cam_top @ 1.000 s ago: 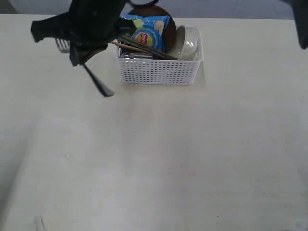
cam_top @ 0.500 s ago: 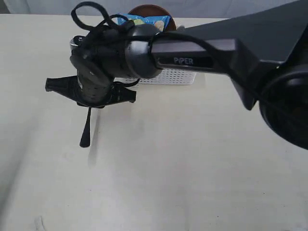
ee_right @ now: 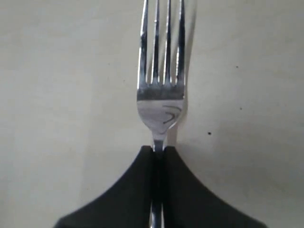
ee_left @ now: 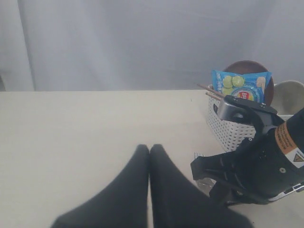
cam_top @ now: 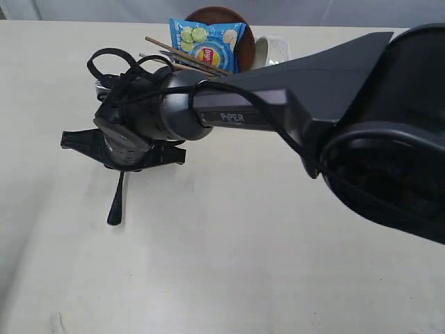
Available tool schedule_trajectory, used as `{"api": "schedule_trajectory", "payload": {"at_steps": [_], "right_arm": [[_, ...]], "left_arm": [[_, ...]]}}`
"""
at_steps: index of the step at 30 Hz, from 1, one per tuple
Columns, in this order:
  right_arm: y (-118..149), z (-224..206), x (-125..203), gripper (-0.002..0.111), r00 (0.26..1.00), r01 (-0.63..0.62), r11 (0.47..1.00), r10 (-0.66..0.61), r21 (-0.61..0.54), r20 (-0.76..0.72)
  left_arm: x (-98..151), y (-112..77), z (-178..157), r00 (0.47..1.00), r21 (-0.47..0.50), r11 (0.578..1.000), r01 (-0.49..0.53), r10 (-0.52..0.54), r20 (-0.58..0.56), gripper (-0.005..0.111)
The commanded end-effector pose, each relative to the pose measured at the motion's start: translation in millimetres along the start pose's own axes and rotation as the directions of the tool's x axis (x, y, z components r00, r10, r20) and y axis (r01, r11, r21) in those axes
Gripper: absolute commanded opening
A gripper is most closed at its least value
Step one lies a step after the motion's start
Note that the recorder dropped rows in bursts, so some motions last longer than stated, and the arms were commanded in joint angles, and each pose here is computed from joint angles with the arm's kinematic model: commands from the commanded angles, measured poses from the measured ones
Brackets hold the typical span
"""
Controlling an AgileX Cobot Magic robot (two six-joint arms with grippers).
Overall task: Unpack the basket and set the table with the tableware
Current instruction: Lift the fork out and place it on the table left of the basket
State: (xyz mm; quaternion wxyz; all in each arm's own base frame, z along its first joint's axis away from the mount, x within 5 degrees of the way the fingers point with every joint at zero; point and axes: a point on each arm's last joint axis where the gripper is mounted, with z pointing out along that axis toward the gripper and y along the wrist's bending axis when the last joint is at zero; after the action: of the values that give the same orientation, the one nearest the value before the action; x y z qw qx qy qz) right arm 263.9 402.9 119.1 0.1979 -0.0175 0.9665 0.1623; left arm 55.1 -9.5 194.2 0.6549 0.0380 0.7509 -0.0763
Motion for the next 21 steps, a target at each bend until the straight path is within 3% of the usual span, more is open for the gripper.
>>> {"api": "schedule_trajectory", "payload": {"at_steps": [1, 12, 21], "right_arm": [[1, -1, -4, 0.0, 1.0, 0.02, 1.0, -0.02, -0.008, 0.023], [0, 7, -2, 0.0, 0.999, 0.042, 0.999, -0.042, -0.006, 0.028], [-2, 16, 4, 0.0, 1.0, -0.029, 0.999, 0.029, -0.013, -0.006]], "left_arm": [[0, -0.1, 0, 1.0, 0.002, 1.0, 0.003, -0.003, 0.007, 0.0], [0, -0.1, 0, 1.0, 0.002, 1.0, 0.003, -0.003, 0.007, 0.0], [0, -0.1, 0, 1.0, 0.002, 1.0, 0.003, -0.003, 0.007, 0.0]]}}
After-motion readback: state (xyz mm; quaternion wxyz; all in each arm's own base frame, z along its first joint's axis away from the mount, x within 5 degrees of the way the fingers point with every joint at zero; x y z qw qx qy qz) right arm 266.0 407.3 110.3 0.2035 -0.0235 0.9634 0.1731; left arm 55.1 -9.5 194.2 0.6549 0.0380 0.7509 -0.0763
